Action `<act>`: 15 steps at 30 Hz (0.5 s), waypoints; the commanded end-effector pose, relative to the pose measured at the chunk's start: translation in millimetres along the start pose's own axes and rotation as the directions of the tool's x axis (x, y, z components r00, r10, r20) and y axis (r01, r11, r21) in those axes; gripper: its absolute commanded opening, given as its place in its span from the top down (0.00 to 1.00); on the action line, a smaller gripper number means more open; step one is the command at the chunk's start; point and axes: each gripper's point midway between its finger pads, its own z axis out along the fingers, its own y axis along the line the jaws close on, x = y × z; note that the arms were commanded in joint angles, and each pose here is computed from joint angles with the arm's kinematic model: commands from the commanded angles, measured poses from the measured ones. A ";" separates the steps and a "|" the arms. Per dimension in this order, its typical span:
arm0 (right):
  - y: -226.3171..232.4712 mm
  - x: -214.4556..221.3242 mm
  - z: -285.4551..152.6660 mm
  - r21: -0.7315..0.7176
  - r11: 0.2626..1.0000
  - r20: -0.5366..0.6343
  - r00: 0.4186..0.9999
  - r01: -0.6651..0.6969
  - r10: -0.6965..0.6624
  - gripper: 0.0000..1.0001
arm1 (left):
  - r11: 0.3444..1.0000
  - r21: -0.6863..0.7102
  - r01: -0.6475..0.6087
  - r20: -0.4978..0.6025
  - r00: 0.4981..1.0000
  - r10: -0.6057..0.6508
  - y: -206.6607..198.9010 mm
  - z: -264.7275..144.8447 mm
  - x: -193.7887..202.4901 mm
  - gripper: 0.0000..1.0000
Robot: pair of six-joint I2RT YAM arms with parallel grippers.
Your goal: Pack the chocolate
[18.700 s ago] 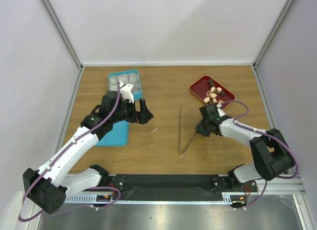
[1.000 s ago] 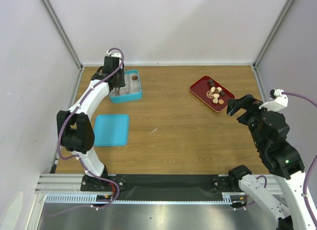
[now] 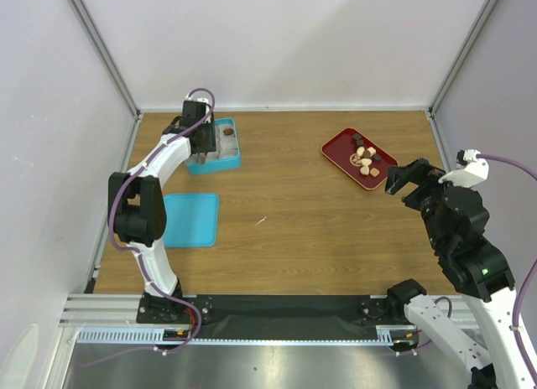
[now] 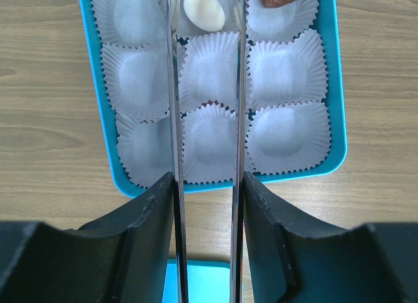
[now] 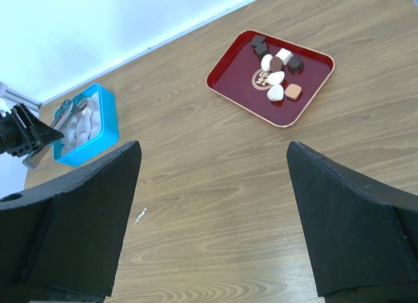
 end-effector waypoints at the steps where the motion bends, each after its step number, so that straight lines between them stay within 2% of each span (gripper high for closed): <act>1: 1.5 -12.2 0.3 0.000 1.000 0.047 0.999 -0.007 0.007 0.00 | 1.000 0.008 0.019 0.089 0.996 -0.020 2.3 -14.9 -32.9 0.51; 9: 3.3 -10.3 -4.4 -0.016 1.000 0.031 0.999 -0.024 0.025 0.00 | 0.998 0.069 -0.010 0.157 0.988 -0.001 -8.8 -70.9 -61.7 0.54; 15: -6.2 -15.1 -9.7 0.025 1.000 0.047 0.999 -0.012 0.011 0.00 | 0.977 0.191 -0.093 0.216 0.975 0.051 -61.0 -125.6 -62.9 0.55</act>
